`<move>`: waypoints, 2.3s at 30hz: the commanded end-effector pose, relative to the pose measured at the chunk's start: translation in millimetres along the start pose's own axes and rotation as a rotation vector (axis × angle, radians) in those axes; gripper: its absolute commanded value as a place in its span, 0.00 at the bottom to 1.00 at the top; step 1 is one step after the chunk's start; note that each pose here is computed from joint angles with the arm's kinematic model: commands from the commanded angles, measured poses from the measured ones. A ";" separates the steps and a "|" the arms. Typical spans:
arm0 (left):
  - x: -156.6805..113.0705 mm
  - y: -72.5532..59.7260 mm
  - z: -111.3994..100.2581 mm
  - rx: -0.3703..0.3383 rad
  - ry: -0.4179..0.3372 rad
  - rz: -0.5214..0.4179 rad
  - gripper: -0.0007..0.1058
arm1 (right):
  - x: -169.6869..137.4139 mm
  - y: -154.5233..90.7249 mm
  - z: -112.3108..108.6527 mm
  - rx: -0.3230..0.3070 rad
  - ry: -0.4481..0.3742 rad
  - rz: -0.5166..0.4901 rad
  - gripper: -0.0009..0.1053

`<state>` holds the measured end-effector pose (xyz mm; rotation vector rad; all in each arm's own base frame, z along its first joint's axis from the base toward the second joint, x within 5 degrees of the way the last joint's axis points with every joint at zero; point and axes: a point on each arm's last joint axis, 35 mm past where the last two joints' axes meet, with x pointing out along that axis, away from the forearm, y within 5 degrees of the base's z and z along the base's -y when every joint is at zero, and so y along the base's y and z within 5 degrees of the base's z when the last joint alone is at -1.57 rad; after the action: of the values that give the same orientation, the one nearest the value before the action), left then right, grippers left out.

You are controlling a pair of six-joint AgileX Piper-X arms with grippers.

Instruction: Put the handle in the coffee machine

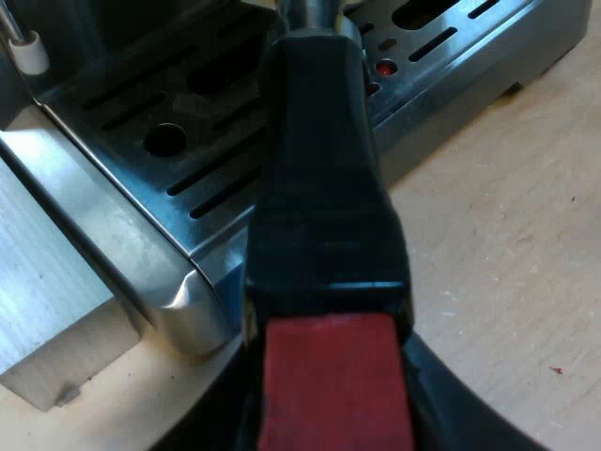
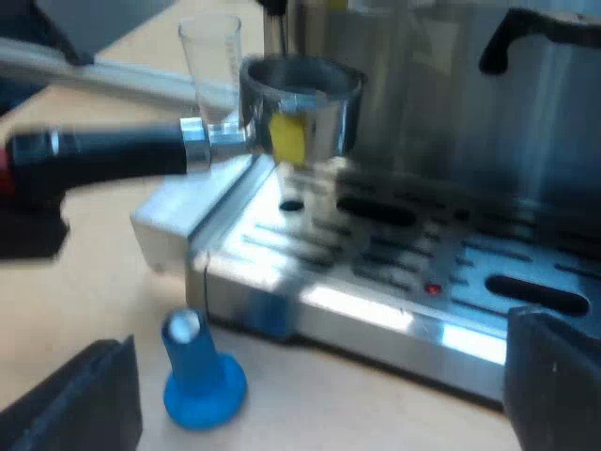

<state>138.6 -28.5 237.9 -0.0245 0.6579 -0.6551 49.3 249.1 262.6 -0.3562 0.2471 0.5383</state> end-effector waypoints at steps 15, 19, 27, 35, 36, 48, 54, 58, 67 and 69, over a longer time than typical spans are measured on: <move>-3.7 -2.0 9.6 0.030 -0.065 -0.022 0.01 | 35.4 34.3 -11.4 0.067 -0.067 -0.064 0.76; -3.6 -2.2 8.6 0.025 -0.057 -0.023 0.01 | 42.6 40.9 -16.2 0.021 -0.073 -0.075 0.76; -3.6 -2.2 8.6 0.025 -0.057 -0.023 0.01 | 61.3 45.1 -20.7 0.064 -0.104 -0.114 0.76; -3.6 -2.2 8.4 0.023 -0.055 -0.024 0.01 | 73.9 41.5 -18.0 0.073 -0.136 -0.154 0.75; -3.6 -2.2 8.4 0.023 -0.055 -0.024 0.01 | 74.7 40.6 -17.7 0.071 -0.136 -0.156 0.75; -5.0 -1.8 6.7 0.061 -0.056 -0.068 0.01 | 73.7 40.1 -11.8 0.121 -0.175 -0.154 0.75; -4.9 -2.4 4.7 0.084 -0.059 -0.157 0.01 | 72.8 39.4 -7.1 0.103 -0.201 -0.161 0.75; -2.0 -0.6 3.9 0.102 -0.047 -0.161 0.01 | 72.8 39.7 -4.7 0.076 -0.203 -0.164 0.75; 5.4 16.4 -1.4 0.117 -0.011 -0.146 0.01 | 72.9 40.1 -2.1 0.075 -0.207 -0.164 0.75; 5.1 22.4 -3.0 0.125 -0.009 -0.123 0.01 | 72.9 40.1 -2.1 0.060 -0.206 -0.166 0.75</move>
<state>149.9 -12.7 219.9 0.0370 0.6692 -0.7769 86.7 312.4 222.8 -0.2587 0.0468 0.4073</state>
